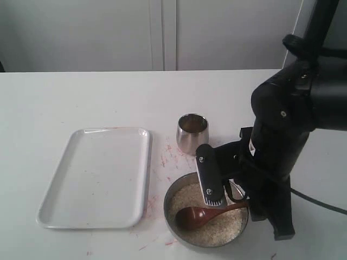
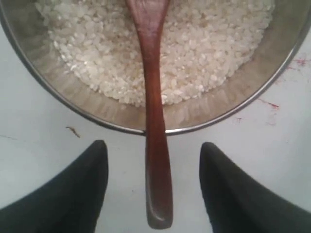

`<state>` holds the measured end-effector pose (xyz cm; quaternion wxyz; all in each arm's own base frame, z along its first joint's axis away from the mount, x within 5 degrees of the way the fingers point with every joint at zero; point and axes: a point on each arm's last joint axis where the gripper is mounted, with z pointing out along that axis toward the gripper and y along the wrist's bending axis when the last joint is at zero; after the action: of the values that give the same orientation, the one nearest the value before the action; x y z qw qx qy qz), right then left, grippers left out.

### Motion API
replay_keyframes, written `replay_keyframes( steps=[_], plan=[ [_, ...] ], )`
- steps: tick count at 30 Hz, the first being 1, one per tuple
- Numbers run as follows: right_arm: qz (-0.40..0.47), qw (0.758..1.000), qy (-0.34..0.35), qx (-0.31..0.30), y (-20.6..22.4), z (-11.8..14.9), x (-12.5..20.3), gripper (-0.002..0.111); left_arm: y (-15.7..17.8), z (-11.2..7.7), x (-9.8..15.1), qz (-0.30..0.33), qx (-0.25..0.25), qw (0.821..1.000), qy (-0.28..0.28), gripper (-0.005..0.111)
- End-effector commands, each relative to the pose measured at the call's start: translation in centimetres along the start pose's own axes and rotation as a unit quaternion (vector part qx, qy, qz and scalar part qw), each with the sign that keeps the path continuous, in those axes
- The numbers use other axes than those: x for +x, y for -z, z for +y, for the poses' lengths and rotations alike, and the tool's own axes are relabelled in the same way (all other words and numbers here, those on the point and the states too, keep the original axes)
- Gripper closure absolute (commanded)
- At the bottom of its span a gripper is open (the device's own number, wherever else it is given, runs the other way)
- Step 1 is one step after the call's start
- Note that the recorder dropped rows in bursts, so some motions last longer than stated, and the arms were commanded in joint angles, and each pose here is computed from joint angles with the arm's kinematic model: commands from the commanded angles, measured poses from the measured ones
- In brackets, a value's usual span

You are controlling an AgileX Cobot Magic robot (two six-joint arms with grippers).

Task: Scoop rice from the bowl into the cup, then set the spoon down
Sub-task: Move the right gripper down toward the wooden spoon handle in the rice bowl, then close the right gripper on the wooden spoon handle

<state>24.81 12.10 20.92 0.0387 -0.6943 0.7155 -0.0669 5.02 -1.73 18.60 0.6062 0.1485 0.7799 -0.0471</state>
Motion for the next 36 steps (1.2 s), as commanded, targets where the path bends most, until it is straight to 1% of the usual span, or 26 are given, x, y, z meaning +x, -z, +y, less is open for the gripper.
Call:
replay_keyframes(
  steps=[1, 4, 11, 15, 36],
  plan=[
    [0.005, 1.000, 0.009, -0.010, -0.67, 0.07, -0.18, 0.054, -0.03, -0.08, 0.17, 0.002, 0.005, 1.000, 0.001, 0.092],
    [0.007, 1.000, 0.010, -0.014, -0.94, 0.05, -0.22, 0.055, -0.03, -0.08, 0.17, 0.002, 0.005, 1.000, 0.001, 0.092],
    [0.009, 1.000, 0.009, -0.015, -0.93, 0.06, -0.19, 0.062, -0.03, -0.08, 0.17, 0.002, 0.005, 1.000, 0.001, 0.092],
    [0.009, 1.000, 0.009, -0.015, -0.93, 0.06, -0.19, 0.064, -0.03, -0.08, 0.17, 0.002, 0.005, 1.000, 0.001, 0.092],
    [0.025, 1.000, -0.002, -0.005, -0.93, -0.12, 0.10, 0.065, -0.03, -0.08, 0.17, 0.002, 0.005, 1.000, 0.001, 0.092]
  ],
)
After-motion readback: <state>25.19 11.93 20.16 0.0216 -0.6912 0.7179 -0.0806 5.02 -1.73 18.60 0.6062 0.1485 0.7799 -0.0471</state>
